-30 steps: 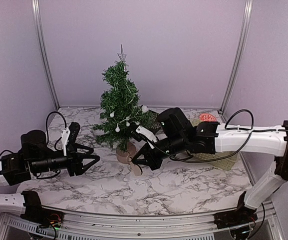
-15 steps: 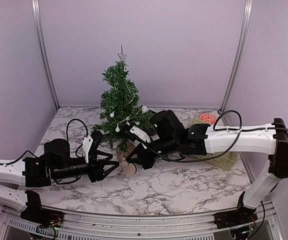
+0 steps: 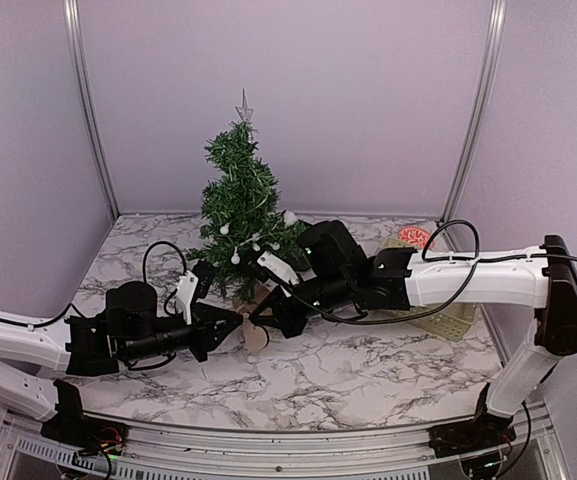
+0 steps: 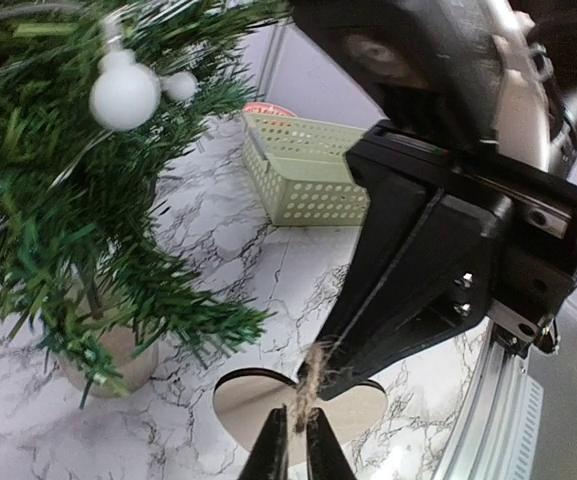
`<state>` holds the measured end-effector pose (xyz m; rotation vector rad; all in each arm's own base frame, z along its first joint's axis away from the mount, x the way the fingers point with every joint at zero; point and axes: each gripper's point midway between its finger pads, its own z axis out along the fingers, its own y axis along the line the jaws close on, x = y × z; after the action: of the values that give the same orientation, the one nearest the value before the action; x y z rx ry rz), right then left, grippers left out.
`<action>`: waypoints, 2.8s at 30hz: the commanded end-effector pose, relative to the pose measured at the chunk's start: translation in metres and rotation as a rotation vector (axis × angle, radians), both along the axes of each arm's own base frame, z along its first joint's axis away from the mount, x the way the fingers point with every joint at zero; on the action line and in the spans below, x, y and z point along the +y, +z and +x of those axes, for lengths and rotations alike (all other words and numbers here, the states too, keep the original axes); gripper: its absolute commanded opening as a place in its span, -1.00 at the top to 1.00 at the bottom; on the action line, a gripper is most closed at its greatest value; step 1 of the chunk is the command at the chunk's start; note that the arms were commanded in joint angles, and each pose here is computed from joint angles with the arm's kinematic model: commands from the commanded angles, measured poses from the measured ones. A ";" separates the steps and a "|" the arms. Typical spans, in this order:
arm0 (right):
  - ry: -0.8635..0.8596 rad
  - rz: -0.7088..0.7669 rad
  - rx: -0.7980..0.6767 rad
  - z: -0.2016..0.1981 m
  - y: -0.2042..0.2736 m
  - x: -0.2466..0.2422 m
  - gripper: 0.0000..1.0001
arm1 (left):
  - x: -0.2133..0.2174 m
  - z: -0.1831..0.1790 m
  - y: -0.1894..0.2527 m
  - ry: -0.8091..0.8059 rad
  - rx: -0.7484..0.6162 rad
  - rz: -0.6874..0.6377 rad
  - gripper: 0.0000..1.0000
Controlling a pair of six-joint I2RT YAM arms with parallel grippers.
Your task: Decorate the small christmas tree
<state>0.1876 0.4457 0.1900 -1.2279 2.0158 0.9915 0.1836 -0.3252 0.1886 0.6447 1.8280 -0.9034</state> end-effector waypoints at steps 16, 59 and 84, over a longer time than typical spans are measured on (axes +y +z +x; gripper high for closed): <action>-0.123 0.032 -0.069 0.029 0.027 -0.005 1.00 | 0.011 0.027 0.006 0.161 -0.059 0.045 1.00; -0.299 -0.045 -0.101 0.089 0.009 -0.003 1.00 | 0.016 0.069 0.000 0.355 -0.085 0.200 1.00; -0.245 -0.067 -0.053 0.063 -0.005 -0.026 0.48 | 0.045 0.036 0.001 0.273 -0.057 0.128 -0.10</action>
<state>0.2550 0.4281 0.1642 -1.0082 2.1420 0.7456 0.2277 -0.2887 0.1896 0.4782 1.8764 -0.5487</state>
